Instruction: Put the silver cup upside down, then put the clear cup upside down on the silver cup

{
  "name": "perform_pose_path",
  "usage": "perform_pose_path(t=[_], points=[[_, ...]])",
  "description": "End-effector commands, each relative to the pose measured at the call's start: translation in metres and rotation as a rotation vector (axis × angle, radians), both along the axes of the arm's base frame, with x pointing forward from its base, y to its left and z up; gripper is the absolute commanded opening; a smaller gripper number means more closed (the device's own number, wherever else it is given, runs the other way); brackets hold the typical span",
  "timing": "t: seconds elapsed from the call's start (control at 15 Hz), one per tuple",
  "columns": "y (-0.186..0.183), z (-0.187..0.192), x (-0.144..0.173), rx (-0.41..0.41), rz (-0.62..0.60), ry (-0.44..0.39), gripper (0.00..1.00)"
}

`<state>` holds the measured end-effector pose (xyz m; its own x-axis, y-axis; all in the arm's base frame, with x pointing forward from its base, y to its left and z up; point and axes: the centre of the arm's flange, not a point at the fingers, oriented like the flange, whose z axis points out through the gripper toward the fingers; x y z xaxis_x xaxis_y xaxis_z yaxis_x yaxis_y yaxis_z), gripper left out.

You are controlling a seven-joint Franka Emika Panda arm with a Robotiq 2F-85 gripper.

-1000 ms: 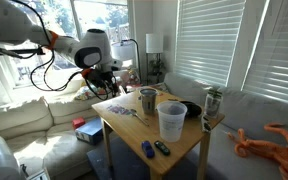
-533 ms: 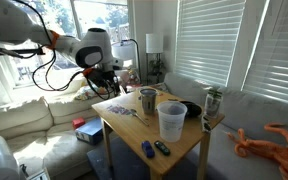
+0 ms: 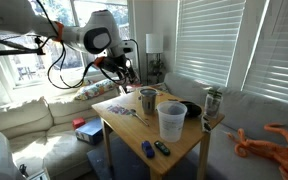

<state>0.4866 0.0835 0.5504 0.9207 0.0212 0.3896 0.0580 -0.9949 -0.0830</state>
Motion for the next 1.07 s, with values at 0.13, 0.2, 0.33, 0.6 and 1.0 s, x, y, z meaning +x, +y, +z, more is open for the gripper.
perform_pose_path(t=[0.13, 0.2, 0.33, 0.6, 1.0], points=[[-0.001, 0.005, 0.048, -0.209, 0.088, 0.104, 1.0], [-0.003, 0.003, 0.054, -0.237, 0.094, 0.12, 1.0], [-0.006, -0.005, 0.066, -0.253, 0.109, 0.138, 1.0], [-0.011, -0.025, 0.085, -0.26, 0.134, 0.155, 1.0], [-0.013, -0.055, 0.096, -0.237, 0.111, 0.196, 1.0]])
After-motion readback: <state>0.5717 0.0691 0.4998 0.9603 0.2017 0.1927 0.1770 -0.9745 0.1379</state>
